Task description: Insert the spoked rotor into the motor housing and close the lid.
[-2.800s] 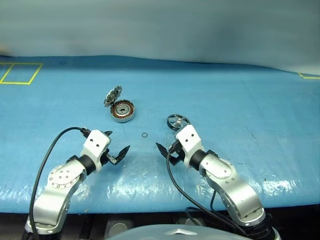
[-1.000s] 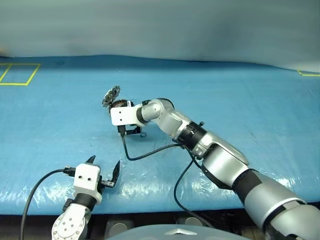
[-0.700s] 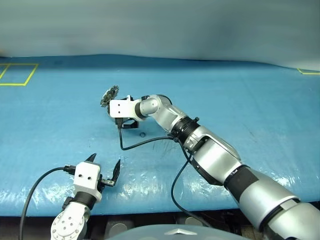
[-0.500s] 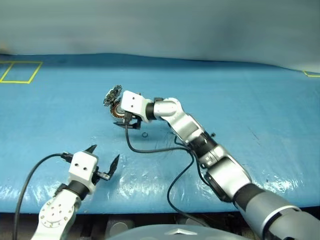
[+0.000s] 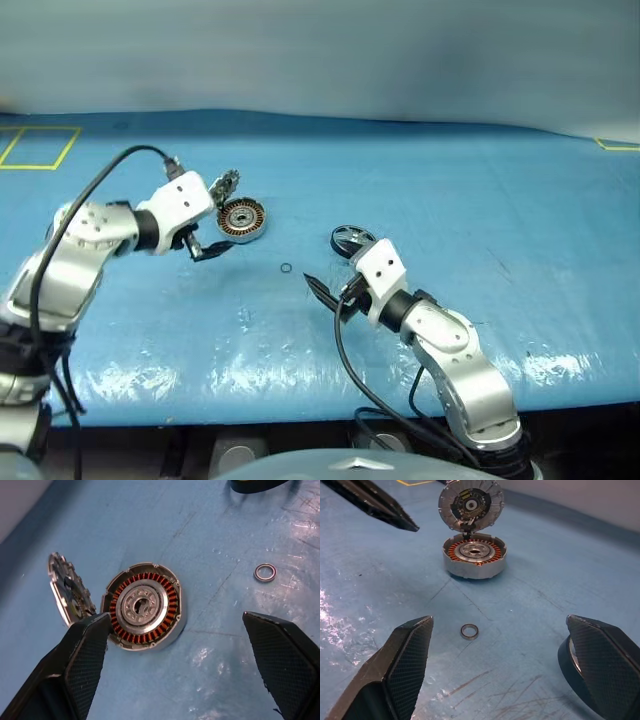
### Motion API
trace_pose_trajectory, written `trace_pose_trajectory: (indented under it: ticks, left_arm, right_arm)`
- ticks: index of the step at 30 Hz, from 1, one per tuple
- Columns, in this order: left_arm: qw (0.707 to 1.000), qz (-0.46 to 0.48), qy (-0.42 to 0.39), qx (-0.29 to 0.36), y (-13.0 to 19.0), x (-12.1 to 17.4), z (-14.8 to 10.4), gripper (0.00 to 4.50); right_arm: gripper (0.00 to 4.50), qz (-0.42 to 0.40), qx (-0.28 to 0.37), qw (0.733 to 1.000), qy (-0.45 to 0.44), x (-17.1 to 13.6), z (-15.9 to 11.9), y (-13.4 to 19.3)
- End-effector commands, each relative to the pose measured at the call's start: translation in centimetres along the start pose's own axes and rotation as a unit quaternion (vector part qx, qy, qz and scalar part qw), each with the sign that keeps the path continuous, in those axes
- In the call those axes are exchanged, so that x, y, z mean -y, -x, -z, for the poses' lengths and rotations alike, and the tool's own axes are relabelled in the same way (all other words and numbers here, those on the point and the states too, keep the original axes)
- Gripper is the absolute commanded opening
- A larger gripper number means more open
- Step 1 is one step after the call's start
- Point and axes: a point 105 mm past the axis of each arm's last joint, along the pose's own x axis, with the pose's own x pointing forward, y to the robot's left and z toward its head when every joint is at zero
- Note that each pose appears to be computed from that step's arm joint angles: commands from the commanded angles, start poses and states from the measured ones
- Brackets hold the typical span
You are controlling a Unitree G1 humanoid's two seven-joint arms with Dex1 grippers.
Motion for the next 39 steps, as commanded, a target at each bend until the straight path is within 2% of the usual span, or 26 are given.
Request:
trace_pose_trajectory:
  ticks: [1, 5, 9, 12, 20, 30, 39]
  left_arm:
    - [0.993, 0.089, -0.019, -0.082, -1.5, -0.2, 0.8, 4.50]
    - [0.977, 0.136, -0.024, -0.164, -3.0, -1.1, 1.0, 4.50]
    - [0.962, 0.160, -0.016, -0.221, -4.1, -1.7, 1.0, 4.50]
    - [0.952, 0.169, -0.022, -0.254, -4.9, -2.0, 1.3, 4.50]
    - [0.944, 0.183, -0.040, -0.272, -7.0, -1.5, 0.4, 4.50]
    - [0.942, 0.182, -0.082, -0.271, -7.1, -2.1, -1.6, 4.50]
    - [0.944, 0.160, -0.094, -0.273, -6.9, -3.0, -2.2, 4.50]
  right_arm:
    - [4.47, 0.005, 0.026, 1.000, 0.004, -0.1, -1.3, 0.3]
    - [4.47, -0.014, 0.023, 1.000, -0.002, -0.3, -1.0, 1.0]
    - [4.47, -0.019, 0.029, 0.999, -0.006, 0.0, -0.6, 2.1]
    - [4.47, -0.001, 0.020, 1.000, -0.010, 0.6, 0.8, 2.6]
    - [4.47, 0.015, -0.011, 0.999, -0.032, 0.3, 3.3, 3.0]
    - [4.47, 0.019, -0.031, 0.998, -0.048, 0.4, 4.4, 3.1]
    - [4.47, 0.008, -0.028, 0.998, -0.054, -0.4, 4.2, 2.0]
